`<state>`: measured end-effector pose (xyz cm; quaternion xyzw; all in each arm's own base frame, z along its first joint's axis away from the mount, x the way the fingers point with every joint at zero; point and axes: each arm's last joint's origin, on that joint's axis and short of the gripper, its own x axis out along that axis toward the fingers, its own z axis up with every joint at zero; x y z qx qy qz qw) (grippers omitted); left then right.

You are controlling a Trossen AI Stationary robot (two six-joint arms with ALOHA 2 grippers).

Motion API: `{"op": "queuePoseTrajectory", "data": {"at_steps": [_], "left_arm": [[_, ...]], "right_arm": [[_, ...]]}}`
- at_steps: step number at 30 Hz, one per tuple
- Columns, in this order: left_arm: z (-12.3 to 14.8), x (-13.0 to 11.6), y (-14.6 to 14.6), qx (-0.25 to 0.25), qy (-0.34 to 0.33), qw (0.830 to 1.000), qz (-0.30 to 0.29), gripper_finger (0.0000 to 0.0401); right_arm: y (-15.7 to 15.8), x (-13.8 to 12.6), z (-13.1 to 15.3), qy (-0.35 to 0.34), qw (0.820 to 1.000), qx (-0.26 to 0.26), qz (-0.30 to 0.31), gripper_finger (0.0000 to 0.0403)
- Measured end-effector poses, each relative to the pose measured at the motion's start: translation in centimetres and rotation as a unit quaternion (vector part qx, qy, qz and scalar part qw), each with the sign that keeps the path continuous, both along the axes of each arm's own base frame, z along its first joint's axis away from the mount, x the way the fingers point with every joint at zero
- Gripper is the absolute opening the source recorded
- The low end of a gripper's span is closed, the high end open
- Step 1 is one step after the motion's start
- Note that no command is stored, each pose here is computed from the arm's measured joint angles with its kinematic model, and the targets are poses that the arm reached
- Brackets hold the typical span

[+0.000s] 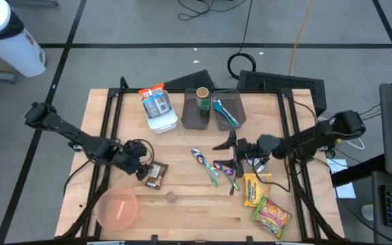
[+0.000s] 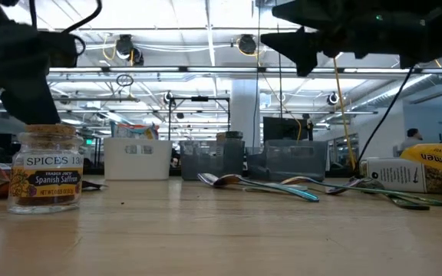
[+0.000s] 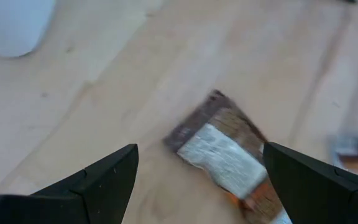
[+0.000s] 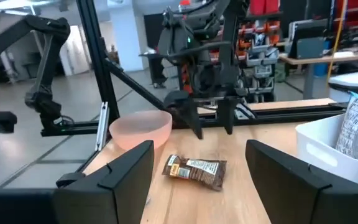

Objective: Pick & Place Food Item
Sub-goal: Put the orange seasoning pack into the left black bin

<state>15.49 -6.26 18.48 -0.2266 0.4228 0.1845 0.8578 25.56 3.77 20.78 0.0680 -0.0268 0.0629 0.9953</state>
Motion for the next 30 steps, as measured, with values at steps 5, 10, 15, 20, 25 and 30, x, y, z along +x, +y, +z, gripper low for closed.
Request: {"op": "queuePoseTrajectory", "data": {"at_steps": [5, 10, 15, 20, 25, 30], "left_arm": [[-0.9, -0.3, 0.8, 0.022, -0.004, 0.998, 0.056, 0.0349], [-1.5, -0.1, 2.1, -0.036, 0.019, 0.994, 0.104, 0.0349], [-2.3, -0.2, 3.0, -0.078, 0.036, 0.986, 0.144, 0.0349], [-3.4, 0.2, 2.9, -0.154, 0.005, 0.978, 0.138, 0.0349], [-4.3, 0.4, 2.7, -0.206, -0.045, 0.969, 0.132, 0.0349], [-5.4, 0.0, 2.8, -0.213, -0.026, 0.964, 0.155, 0.0349]], "right_arm": [[1.3, 0.6, -2.0, 0.021, 1.000, 0.015, 0.013, 0.0247], [2.3, 0.9, -3.4, 0.048, 0.997, 0.044, 0.031, 0.0243], [3.4, 0.7, -3.5, 0.055, 0.996, 0.049, 0.051, 0.0243], [4.2, 0.5, -3.4, 0.050, 0.995, 0.046, 0.067, 0.0242], [4.4, 0.4, -3.5, 0.055, 0.995, 0.045, 0.071, 0.0240], [4.4, 0.4, -3.5, 0.056, 0.995, 0.047, 0.071, 0.0238]]}}
